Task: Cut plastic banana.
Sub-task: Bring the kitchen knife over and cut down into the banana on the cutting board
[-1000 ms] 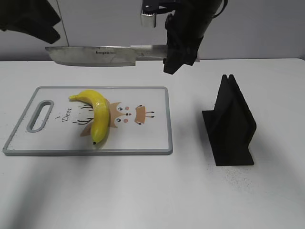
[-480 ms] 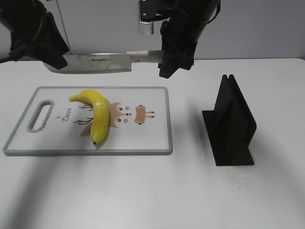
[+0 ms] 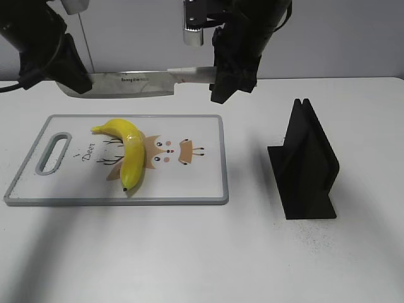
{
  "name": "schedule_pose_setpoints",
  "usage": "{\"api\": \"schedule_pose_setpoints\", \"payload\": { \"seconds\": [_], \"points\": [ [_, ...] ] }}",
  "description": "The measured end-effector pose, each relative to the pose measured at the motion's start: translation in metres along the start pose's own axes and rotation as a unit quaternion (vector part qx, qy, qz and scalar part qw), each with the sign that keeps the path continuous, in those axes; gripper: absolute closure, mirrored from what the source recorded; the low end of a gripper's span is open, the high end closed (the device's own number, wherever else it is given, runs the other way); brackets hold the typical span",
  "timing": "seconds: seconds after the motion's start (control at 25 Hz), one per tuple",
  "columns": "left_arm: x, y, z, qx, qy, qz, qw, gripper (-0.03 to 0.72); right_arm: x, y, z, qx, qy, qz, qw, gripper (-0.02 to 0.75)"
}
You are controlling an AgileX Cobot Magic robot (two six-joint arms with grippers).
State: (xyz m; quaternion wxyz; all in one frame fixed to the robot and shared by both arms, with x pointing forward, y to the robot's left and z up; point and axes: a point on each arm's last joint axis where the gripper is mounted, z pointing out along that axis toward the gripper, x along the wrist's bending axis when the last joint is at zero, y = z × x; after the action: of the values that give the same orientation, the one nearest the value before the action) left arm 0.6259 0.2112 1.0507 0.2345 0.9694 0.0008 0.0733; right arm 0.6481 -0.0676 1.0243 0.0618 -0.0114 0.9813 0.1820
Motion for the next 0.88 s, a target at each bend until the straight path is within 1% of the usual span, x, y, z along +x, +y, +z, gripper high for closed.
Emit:
{"api": "schedule_pose_setpoints", "payload": {
  "seconds": [0.08,0.16,0.4,0.52,0.64,0.76,0.84,0.88],
  "points": [
    [0.000,0.000,0.000,0.001,0.000,0.000,1.000,0.648,0.000,0.000,0.000,-0.002,0.001,0.001,1.000,0.571],
    [0.000,0.000,0.000,0.003,-0.001,0.002,1.000,0.673,0.000,0.001,0.000,-0.004,0.002,0.002,1.000,0.571],
    [0.000,-0.001,0.002,0.004,-0.004,0.003,1.000,0.680,0.000,0.001,0.000,-0.005,0.002,0.002,1.000,0.571],
    [0.002,-0.006,0.013,0.006,-0.018,-0.006,1.000,0.680,-0.001,0.000,0.005,-0.002,0.006,0.006,1.000,0.571],
    [0.006,-0.014,0.028,0.014,-0.031,-0.024,0.999,0.680,-0.004,-0.006,0.024,0.008,0.013,0.026,1.000,0.571],
    [0.013,-0.024,0.047,0.026,-0.027,-0.033,0.999,0.680,-0.008,-0.012,0.050,0.015,0.017,0.037,0.999,0.571],
    [0.014,-0.033,0.068,0.032,-0.032,-0.044,0.998,0.677,-0.010,-0.019,0.073,0.025,0.030,0.047,0.998,0.571],
    [0.012,-0.039,0.082,0.036,-0.043,-0.051,0.997,0.676,-0.009,-0.024,0.086,0.032,0.042,0.055,0.997,0.570]
  ]
}}
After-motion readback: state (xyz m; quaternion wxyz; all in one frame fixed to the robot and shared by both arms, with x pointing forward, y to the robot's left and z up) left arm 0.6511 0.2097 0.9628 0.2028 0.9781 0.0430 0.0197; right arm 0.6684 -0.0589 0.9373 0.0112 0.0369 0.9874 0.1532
